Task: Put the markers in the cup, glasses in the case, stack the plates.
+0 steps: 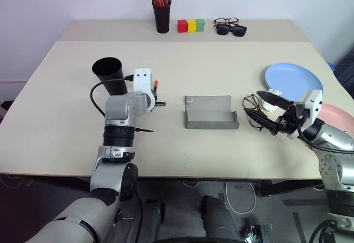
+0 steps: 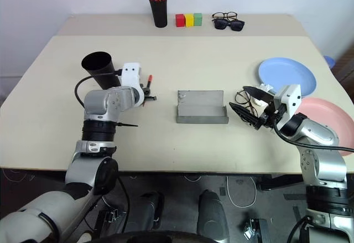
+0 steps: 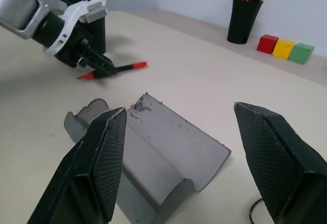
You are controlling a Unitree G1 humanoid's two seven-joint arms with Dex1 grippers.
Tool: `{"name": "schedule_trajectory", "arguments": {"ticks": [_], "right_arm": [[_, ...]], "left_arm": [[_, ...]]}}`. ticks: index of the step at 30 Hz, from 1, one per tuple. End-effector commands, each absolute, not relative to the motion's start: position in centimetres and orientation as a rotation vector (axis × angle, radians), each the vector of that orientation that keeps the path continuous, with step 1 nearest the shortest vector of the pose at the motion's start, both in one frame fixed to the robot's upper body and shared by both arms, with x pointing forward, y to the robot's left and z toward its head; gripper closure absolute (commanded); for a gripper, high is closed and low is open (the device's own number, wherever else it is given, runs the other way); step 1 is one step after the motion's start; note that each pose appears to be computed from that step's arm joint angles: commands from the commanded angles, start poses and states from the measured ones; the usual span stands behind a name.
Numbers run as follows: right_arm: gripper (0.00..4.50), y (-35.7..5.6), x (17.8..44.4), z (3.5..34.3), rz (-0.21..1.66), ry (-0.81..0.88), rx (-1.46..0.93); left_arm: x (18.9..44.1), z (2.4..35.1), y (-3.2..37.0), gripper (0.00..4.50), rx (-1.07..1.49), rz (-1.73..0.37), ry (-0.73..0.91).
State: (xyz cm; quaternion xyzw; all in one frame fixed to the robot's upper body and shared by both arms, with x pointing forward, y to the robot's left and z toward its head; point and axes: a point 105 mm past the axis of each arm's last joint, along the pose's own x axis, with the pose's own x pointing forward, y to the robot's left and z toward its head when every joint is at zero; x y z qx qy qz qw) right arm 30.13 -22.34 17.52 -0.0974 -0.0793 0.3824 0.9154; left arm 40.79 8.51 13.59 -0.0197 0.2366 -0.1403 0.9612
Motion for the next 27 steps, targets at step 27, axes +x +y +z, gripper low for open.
{"name": "schedule_trajectory", "arguments": {"ticks": [27], "right_arm": [[1.07,-17.6,30.1,20.6,1.05,-0.366,-0.175]], "left_arm": [[40.6,27.4,18.8,4.43,0.416,0.378,-0.615]]}}
